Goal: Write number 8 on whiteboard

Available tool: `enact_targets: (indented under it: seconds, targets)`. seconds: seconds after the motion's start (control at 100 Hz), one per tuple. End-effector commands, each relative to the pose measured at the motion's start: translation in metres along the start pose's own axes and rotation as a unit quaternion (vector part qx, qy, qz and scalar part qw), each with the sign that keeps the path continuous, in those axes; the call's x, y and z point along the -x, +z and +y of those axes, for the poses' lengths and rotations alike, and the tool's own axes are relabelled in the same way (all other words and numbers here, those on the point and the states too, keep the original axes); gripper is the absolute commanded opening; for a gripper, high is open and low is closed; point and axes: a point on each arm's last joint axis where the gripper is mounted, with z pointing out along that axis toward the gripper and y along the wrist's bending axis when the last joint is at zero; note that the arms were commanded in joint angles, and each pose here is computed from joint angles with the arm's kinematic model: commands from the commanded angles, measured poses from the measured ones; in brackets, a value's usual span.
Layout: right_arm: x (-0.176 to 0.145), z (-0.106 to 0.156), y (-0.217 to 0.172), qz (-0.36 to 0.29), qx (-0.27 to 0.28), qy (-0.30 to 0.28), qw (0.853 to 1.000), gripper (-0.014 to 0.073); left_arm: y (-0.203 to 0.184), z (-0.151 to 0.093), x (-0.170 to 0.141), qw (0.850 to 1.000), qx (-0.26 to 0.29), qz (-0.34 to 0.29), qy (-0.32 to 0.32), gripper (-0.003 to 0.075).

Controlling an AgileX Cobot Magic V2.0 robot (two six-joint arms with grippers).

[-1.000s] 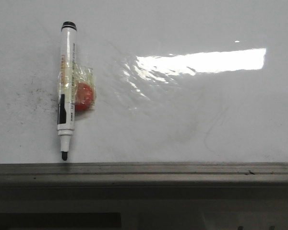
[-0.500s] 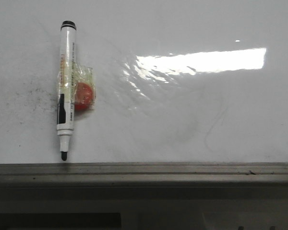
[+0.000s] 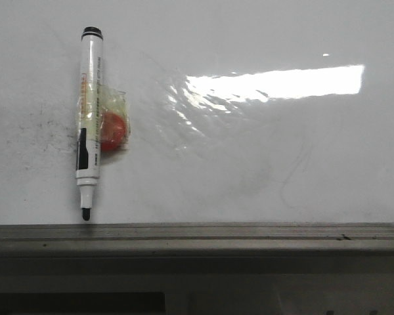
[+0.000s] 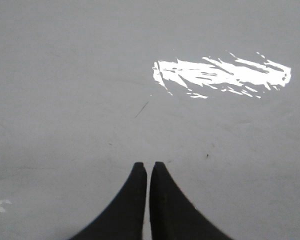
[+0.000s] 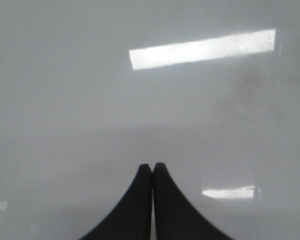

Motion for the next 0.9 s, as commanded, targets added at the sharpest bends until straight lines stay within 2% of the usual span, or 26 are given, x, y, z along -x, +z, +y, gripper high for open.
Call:
enact_targets:
  seconds: [0.0,0.14,0.21,0.25,0.35,0.45,0.5,0.69,0.89]
  targets:
    - [0.021,0.001,0.002,0.0,-0.002,-0.001,1.0,-0.0063,-0.001,-0.003,0.025,1.0,-0.003,-0.021,-0.01,-0.002]
    - [0.028,0.002,0.011,0.035,-0.003,0.005,0.999,-0.0063,0.0,-0.006,0.042,0.999,-0.004,-0.031,-0.009,-0.002]
    - [0.032,0.002,0.016,0.023,-0.003,0.005,1.0,-0.0063,0.001,-0.006,0.044,0.999,-0.004,-0.032,-0.009,-0.001]
    - [0.034,0.002,0.017,0.014,-0.003,0.005,1.0,-0.0063,0.002,-0.006,0.043,1.0,-0.004,-0.03,-0.009,0.002]
    - [0.035,0.002,0.02,0.013,-0.003,0.005,1.0,-0.0063,0.004,-0.006,0.043,1.0,-0.004,-0.026,-0.009,0.0174]
    - [0.035,0.002,0.02,0.014,-0.003,0.005,1.0,-0.0063,0.005,-0.007,0.047,0.999,-0.008,-0.044,-0.016,0.0387]
    - [0.035,0.002,0.02,0.014,-0.003,0.005,1.0,-0.0063,0.005,-0.007,0.051,0.998,-0.01,-0.066,-0.012,0.0444]
    - [0.035,0.002,0.02,0.014,-0.003,0.005,1.0,-0.0063,0.007,-0.009,0.065,0.99,-0.02,-0.138,-0.008,0.0439]
    - [0.034,0.002,0.02,0.015,-0.003,0.005,1.0,-0.0063,0.017,-0.012,0.066,0.991,-0.043,-0.129,-0.016,0.0439]
